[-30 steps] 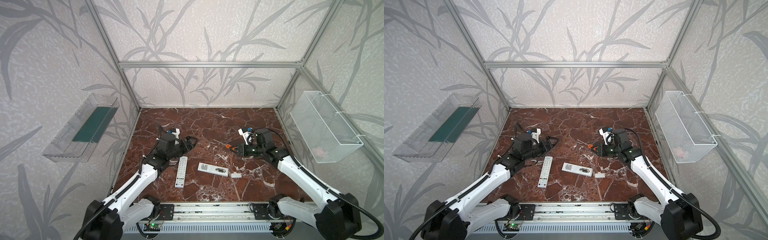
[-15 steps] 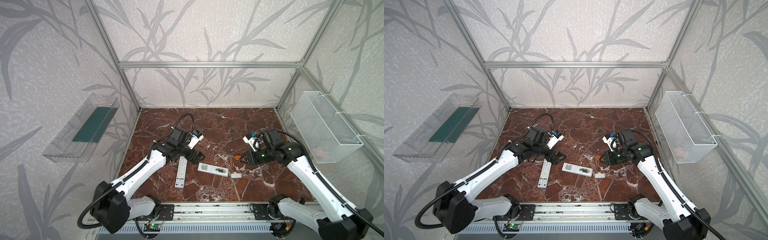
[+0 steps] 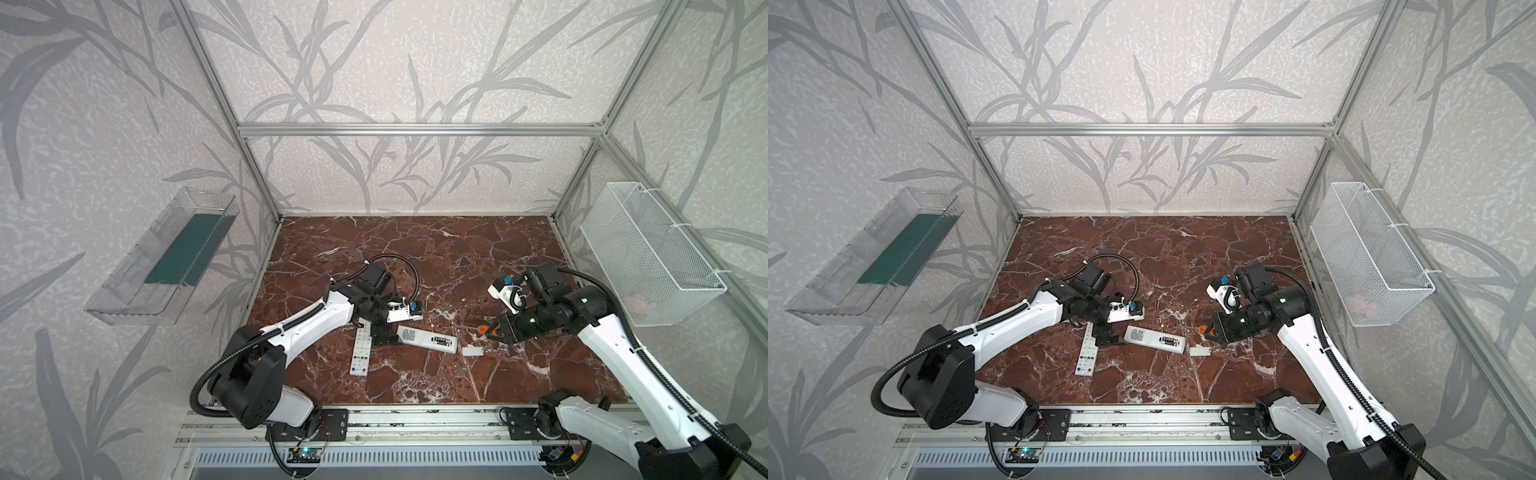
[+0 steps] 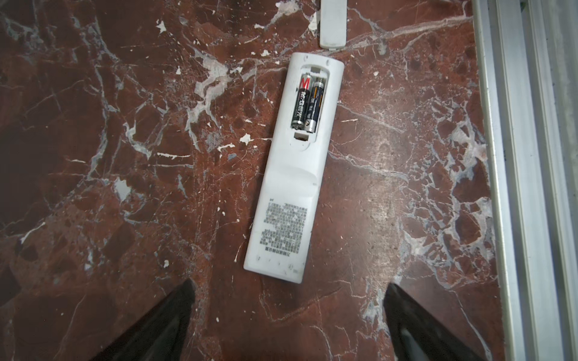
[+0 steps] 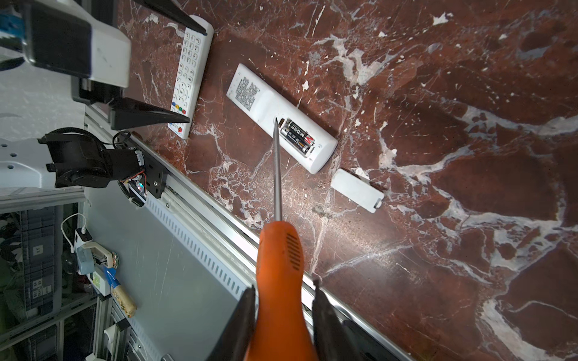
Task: Unload the batteries from the remote control
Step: 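Grasp the remote with the left gripper while the right gripper aims the screwdriver, then insert the screwdriver tip beside the batteries with the right gripper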
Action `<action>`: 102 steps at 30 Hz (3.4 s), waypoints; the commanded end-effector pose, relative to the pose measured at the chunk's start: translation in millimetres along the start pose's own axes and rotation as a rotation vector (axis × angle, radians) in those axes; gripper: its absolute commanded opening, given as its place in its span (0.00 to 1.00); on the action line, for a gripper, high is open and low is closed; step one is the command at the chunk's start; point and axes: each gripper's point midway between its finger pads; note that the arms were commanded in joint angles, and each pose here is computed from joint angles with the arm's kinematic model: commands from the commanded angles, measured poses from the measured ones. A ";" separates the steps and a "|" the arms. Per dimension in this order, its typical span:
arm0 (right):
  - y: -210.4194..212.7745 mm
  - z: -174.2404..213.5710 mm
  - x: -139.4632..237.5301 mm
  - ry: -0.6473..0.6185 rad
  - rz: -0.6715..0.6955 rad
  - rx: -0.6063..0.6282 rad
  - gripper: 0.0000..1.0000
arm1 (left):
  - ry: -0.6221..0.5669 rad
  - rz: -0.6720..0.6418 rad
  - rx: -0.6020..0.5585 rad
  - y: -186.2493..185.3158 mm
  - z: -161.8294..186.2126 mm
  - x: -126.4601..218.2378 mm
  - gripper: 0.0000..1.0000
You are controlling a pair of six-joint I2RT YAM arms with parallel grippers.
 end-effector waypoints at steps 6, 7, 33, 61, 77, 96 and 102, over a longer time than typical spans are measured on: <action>4.1 -1.8 -7.4 0.057 -0.041 -0.004 0.00 | -0.012 -0.053 -0.086 11.8 -0.3 -24.7 0.90; 3.7 -2.5 -8.2 0.058 -0.041 -0.006 0.00 | -0.010 -0.046 -0.078 11.9 0.8 -27.8 0.90; 4.2 -8.4 2.7 0.033 -0.005 -0.024 0.00 | 0.275 0.039 -0.110 5.3 41.5 -78.9 0.67; -21.4 1.8 -28.6 0.190 0.062 -0.073 0.00 | 0.373 0.053 -0.153 -10.3 38.6 -84.1 0.20; -30.7 7.6 -47.6 0.221 0.072 -0.092 0.00 | 0.392 -0.013 -0.165 -8.1 39.3 -84.8 0.14; -36.3 9.3 -61.1 0.253 0.071 -0.108 0.00 | 0.392 -0.013 -0.167 -8.8 38.2 -84.7 0.09; -36.8 9.8 -57.4 0.246 0.086 -0.111 0.00 | 0.394 -0.010 -0.165 -9.6 39.0 -85.1 0.08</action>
Point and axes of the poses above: each gripper's point midway between its finger pads, its own x axis back along the fingers, its own y axis along the line the jaws close on, z = x × y, and after that the axes turned 4 degrees about -x, right-handed
